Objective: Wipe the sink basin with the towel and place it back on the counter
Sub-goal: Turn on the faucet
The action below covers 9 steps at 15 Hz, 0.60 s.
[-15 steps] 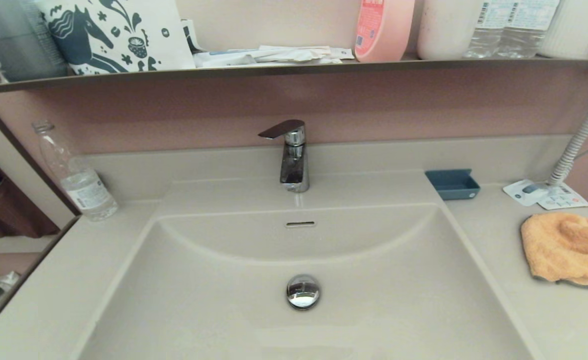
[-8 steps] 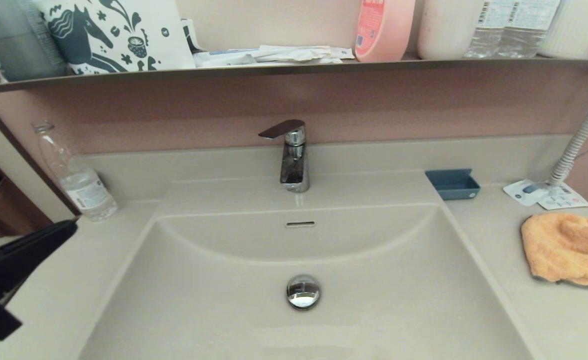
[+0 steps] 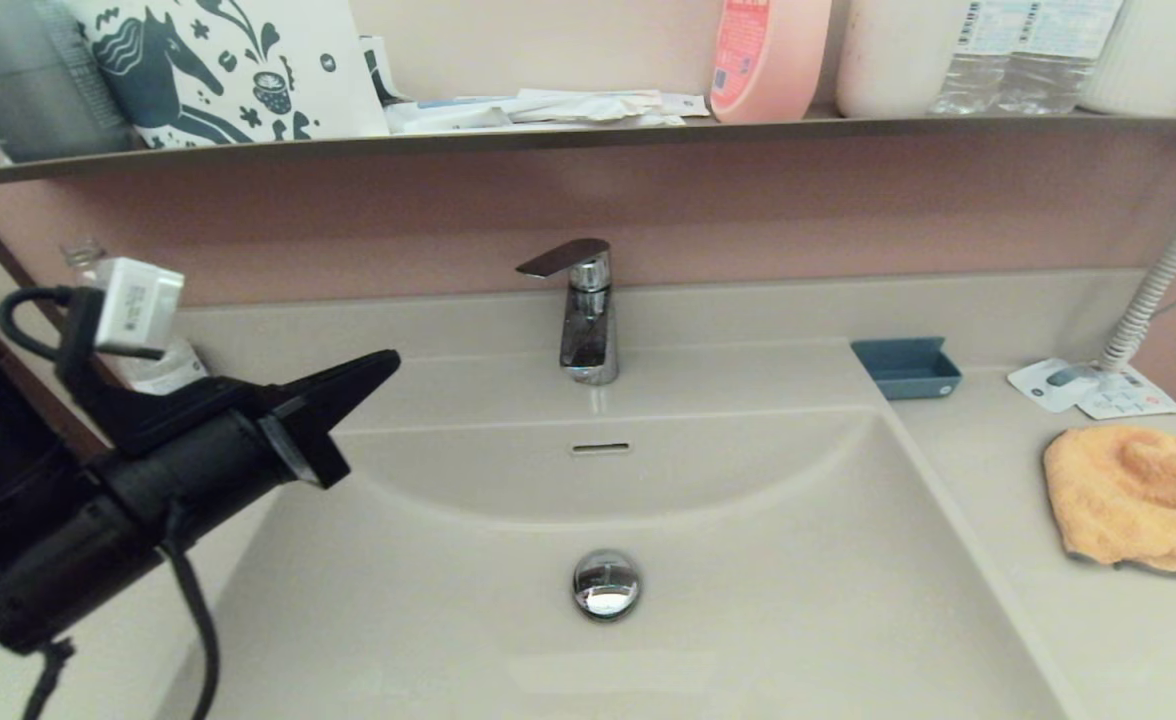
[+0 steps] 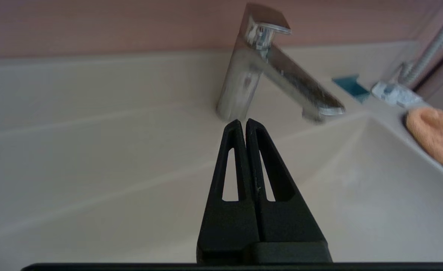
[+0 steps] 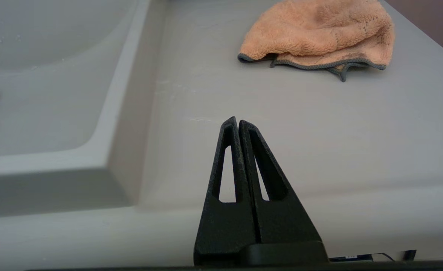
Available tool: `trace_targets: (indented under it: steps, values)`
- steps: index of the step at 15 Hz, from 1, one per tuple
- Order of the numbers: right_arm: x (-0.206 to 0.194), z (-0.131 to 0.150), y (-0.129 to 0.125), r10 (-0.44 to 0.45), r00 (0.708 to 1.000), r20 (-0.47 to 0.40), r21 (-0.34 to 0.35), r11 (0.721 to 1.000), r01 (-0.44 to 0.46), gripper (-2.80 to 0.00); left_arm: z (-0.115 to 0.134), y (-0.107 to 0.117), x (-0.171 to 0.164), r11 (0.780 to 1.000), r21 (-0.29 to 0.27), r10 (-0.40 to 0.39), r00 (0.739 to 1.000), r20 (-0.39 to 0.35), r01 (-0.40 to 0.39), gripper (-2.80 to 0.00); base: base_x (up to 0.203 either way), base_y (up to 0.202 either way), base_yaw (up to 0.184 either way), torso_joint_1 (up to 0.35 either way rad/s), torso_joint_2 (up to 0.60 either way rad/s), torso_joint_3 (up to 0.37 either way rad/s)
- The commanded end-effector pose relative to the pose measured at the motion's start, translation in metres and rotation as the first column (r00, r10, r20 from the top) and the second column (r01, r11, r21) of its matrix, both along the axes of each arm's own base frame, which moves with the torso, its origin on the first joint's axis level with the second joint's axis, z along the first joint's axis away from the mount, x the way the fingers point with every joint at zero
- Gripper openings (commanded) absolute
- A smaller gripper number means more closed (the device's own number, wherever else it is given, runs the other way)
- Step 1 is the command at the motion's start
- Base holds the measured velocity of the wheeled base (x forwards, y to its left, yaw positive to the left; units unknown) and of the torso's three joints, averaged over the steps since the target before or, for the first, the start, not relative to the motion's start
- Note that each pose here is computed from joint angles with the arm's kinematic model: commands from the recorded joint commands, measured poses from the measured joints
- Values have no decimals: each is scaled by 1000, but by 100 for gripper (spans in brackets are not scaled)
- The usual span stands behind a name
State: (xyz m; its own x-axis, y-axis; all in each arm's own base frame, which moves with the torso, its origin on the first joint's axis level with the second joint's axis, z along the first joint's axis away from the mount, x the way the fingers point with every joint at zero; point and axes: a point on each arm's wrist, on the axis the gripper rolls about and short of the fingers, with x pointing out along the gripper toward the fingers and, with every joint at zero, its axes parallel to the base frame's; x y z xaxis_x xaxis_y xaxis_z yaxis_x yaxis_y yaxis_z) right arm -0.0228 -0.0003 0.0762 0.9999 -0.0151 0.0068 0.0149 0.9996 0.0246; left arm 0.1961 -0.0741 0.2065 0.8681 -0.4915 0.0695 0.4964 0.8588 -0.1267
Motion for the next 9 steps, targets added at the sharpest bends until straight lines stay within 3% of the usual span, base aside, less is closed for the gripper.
trace_targets:
  steps: [1, 3, 6, 9]
  values:
    - [0, 0, 0, 0, 1000, 1, 0, 1000, 0, -280, -21, -27, 29, 1000, 11, -27, 998, -50, 28, -280, 0, 0, 0, 0, 0, 0]
    - [0, 0, 0, 0, 1000, 1, 0, 1000, 0, -280, -17, -52, 40, 999, -14, -39, 999, -5, 39, -280, 0, 0, 0, 0, 0, 0]
    - [0, 0, 0, 0, 1000, 1, 0, 1000, 0, -280, -7, -66, 62, 999, -30, -29, 999, 38, 30, -280, 0, 0, 0, 0, 0, 0]
    - [0, 0, 0, 0, 1000, 1, 0, 1000, 0, -280, -13, -74, 75, 1000, 18, -25, 998, 56, 24, -280, 0, 0, 0, 0, 0, 0]
